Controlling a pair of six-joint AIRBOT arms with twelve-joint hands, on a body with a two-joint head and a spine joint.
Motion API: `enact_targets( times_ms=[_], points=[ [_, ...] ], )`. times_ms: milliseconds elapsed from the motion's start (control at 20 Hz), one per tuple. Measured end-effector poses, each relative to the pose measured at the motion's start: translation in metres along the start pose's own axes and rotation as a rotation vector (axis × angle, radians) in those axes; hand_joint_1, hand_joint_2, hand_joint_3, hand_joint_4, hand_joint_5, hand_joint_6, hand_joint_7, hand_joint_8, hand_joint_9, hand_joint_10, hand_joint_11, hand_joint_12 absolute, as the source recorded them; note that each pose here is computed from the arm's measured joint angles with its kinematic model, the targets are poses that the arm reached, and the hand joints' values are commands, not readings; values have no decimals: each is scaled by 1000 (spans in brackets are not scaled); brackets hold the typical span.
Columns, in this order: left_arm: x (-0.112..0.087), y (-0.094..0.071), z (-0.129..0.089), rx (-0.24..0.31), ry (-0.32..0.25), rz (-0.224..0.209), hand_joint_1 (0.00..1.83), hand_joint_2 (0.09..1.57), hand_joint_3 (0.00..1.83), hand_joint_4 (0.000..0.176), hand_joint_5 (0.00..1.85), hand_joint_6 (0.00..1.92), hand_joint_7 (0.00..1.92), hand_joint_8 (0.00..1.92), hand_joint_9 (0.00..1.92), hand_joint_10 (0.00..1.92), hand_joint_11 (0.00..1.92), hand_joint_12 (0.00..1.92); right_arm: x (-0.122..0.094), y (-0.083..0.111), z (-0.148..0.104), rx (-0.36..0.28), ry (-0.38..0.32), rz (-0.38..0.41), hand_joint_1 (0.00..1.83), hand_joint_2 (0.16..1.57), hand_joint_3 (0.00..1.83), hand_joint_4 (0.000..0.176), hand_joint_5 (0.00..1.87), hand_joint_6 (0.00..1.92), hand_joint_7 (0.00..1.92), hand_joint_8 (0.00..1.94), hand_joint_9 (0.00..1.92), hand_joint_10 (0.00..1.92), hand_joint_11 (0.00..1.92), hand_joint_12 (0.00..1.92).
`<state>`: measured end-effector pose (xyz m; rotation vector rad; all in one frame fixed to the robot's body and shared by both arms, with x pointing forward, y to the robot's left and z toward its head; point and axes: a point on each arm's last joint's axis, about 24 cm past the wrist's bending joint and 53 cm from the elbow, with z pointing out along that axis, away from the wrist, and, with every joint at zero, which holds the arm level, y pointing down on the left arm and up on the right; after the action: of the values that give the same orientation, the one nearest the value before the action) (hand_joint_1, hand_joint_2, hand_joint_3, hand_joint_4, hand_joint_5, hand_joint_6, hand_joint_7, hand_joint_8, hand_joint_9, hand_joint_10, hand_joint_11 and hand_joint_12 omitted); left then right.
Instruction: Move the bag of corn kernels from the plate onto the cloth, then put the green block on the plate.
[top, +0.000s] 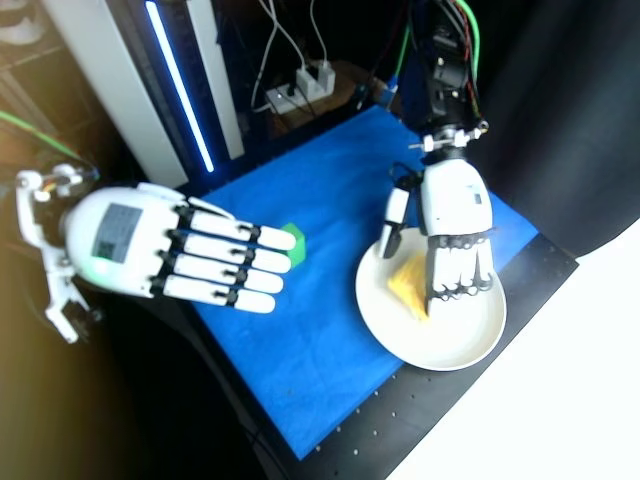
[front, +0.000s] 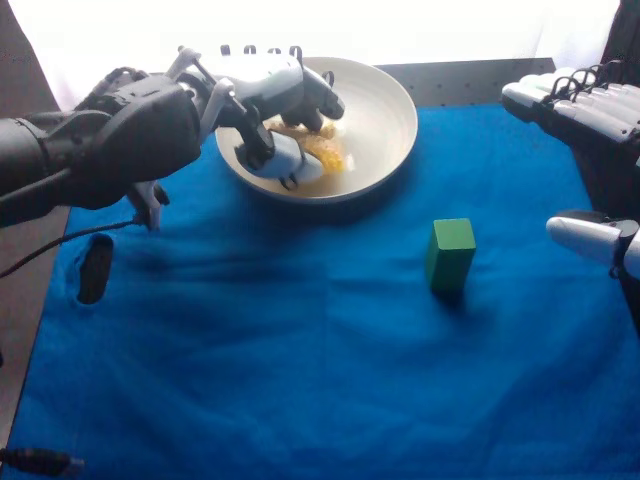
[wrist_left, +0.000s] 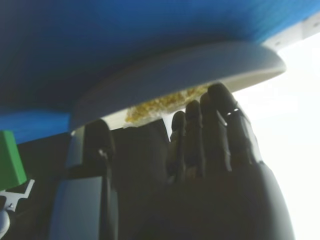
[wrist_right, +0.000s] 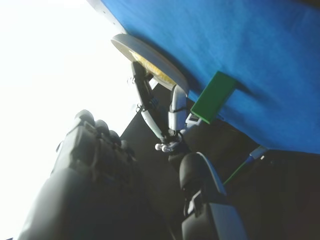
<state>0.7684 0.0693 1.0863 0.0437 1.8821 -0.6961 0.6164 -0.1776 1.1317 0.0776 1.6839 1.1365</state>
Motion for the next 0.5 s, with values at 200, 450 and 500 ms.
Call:
enact_targets(
  times_ms=[200, 450, 500],
  points=[
    [3, -6, -4, 13, 13, -1, 1051, 1397, 2, 0, 431, 1662, 566, 1781, 531, 1748, 651, 1921, 0, 0, 0, -1, 1, 1, 568, 1374, 7, 0, 0, 0, 0, 0, 0, 0, 0, 0],
    [-29, -29, -37, 91, -89, 74, 1047, 1402, 0, 0, 447, 1641, 537, 1813, 447, 1792, 600, 1921, 1, 1, 0, -1, 1, 3, 465, 1388, 11, 0, 0, 0, 0, 0, 0, 0, 0, 0],
    [-39, -36, -47, 113, -126, 88, 1024, 1418, 2, 0, 424, 1692, 512, 1829, 410, 1843, 590, 1921, 1, 1, 0, 0, 1, 4, 454, 1391, 12, 0, 0, 0, 0, 0, 0, 0, 0, 0]
  ],
)
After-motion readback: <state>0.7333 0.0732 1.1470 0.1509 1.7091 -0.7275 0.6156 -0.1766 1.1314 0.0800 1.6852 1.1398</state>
